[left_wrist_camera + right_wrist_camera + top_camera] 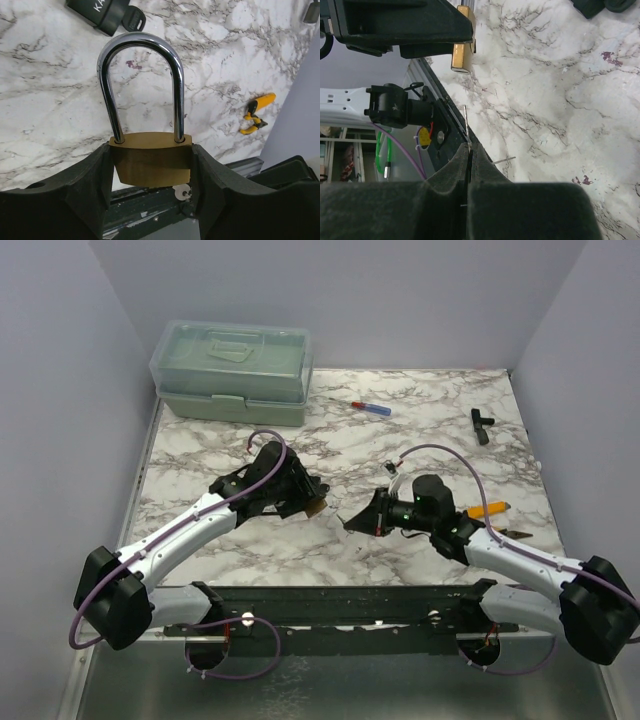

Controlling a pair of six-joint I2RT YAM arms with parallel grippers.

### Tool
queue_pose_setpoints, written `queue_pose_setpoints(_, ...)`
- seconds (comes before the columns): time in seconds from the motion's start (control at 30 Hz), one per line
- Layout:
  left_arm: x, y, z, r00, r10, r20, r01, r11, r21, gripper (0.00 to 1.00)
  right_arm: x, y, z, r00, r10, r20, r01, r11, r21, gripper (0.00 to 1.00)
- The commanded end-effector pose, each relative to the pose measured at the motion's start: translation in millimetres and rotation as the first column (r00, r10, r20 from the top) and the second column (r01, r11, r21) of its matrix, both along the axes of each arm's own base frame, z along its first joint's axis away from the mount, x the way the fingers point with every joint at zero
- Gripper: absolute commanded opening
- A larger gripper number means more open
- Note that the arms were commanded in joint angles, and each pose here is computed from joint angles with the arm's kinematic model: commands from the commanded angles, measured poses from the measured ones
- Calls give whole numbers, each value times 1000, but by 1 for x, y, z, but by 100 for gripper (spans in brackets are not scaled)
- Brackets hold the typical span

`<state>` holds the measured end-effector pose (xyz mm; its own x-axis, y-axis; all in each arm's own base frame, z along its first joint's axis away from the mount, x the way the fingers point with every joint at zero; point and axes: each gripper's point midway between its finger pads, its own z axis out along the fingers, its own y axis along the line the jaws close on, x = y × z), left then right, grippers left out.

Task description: Unlock with the key

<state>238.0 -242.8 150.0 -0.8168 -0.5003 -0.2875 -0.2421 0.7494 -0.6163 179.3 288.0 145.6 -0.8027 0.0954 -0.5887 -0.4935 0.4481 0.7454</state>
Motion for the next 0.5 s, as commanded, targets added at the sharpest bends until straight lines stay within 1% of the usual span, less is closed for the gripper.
queue_pose_setpoints(0.0,0,-19,28,999,-31,17,33,987,-157,0,-5,13,23,997,64,31,-66,996,59,0)
queue_pose_setpoints(0.13,-5,-25,30,998,-68,0,67,977,-201,0,-9,17,22,995,92,29,-94,994,62,0)
queue_pose_setpoints(0.37,-10,-35,34,996,-90,-25,78,947,-313,0,-7,24,25,994,104,45,-106,993,59,0)
queue_pose_setpoints(0.47,-11,-36,33,995,-92,-36,74,937,-342,0,-7,27,24,993,109,52,-111,992,51,0)
